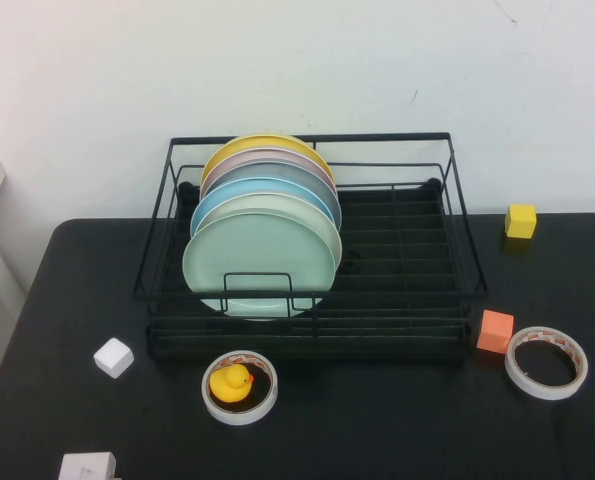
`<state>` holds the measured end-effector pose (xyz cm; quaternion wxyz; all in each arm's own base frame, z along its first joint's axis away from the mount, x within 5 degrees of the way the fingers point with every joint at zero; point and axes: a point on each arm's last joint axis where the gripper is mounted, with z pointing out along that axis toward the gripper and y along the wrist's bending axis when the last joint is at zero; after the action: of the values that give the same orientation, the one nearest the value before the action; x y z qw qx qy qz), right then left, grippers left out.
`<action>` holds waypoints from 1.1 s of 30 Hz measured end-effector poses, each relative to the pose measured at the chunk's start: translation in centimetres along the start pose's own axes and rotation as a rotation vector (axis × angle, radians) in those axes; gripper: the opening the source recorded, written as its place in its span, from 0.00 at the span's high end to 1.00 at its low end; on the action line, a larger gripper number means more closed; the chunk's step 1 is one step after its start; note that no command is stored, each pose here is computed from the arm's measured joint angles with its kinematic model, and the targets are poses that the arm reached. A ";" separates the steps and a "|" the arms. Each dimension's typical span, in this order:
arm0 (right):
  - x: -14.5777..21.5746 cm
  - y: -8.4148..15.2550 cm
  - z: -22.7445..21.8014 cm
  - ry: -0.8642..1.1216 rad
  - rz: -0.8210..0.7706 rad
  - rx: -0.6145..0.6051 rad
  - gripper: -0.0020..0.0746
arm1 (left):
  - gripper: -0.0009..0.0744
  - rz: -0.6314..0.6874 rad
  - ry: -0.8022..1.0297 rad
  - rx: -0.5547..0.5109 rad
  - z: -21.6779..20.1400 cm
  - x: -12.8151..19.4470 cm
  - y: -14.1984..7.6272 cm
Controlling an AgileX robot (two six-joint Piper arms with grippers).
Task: Place plate on rack
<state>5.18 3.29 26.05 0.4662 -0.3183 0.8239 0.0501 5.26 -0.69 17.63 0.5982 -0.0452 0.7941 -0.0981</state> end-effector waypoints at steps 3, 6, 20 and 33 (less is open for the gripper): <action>0.0 0.0 0.0 0.000 0.000 0.000 0.97 | 0.99 0.027 -0.001 -0.010 0.0 0.0 0.1; 0.0 0.0 0.0 0.000 0.000 0.000 0.97 | 0.99 0.037 -0.003 -0.013 0.0 -0.1 0.1; 0.0 0.0 0.0 0.000 0.000 0.000 0.97 | 0.99 0.039 -0.002 -0.015 0.0 -0.1 0.1; 0.3 -0.3 0.0 0.032 -0.130 0.028 0.98 | 0.99 0.039 -0.002 -0.015 0.0 -0.1 0.1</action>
<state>5.24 2.93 25.89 0.4595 -0.3651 0.8096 0.0030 5.26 -0.55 17.66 0.6004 -0.0342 0.7949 -0.0804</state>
